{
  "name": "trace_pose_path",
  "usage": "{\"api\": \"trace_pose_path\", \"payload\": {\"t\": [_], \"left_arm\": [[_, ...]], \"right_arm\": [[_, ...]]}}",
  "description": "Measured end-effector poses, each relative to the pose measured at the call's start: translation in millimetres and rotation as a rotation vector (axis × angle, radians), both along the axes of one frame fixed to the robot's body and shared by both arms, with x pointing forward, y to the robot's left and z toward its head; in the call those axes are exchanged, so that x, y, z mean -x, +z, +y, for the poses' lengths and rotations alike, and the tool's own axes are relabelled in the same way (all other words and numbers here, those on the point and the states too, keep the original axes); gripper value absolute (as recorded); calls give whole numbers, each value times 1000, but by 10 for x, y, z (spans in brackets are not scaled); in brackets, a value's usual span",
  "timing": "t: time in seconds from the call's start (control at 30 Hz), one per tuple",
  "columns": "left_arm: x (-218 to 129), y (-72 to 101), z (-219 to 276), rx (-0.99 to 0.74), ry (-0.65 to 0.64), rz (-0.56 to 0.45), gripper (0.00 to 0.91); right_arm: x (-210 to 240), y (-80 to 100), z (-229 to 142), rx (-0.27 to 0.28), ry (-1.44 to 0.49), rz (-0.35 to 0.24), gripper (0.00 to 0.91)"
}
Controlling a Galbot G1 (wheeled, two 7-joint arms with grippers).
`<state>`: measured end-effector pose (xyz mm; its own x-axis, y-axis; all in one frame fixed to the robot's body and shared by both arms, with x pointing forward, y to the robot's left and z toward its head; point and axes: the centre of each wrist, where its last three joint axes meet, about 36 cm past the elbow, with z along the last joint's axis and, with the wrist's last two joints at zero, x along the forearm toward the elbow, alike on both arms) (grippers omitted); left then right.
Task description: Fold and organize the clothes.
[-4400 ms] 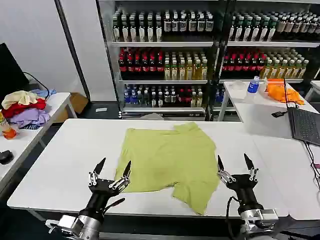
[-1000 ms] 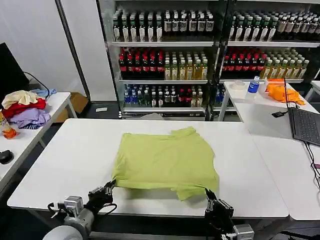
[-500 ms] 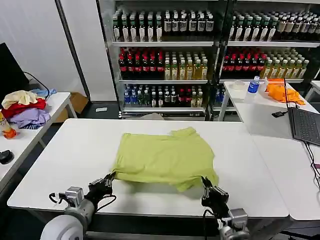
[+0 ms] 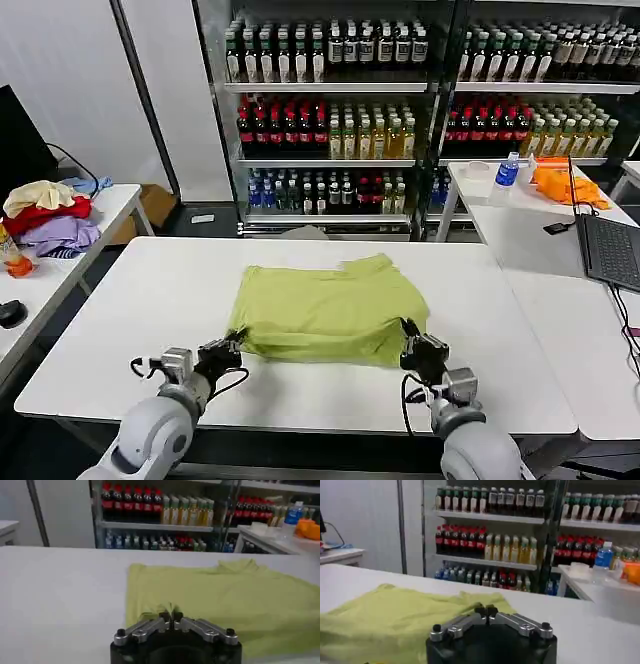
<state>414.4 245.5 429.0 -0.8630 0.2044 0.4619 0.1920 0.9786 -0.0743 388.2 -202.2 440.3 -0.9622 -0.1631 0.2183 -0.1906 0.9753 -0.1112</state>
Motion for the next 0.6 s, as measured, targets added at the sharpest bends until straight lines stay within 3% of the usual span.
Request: {"api": "trace_pose_path", "payload": {"t": [0.13, 0.17, 0.2, 0.23, 0.27, 0.6], "left_arm": [[-119, -70, -48, -6, -1, 7, 30], [-145, -80, -57, -8, -1, 7, 272], [-170, -90, -64, -8, 0, 7, 474], [-197, -102, -70, -8, 1, 8, 856], [-216, -111, -76, -7, 1, 8, 907], [-283, -118, -88, 2, 22, -24, 907]], "right_arm": [[-95, -114, 23, 20, -4, 18, 0], [-115, -143, 27, 26, -4, 23, 131], [-130, -166, 32, 29, -4, 28, 796], [-143, -186, 37, 33, -4, 32, 907], [-157, -204, 40, 36, -5, 35, 907], [-213, -264, 31, 41, -2, 38, 907]]}}
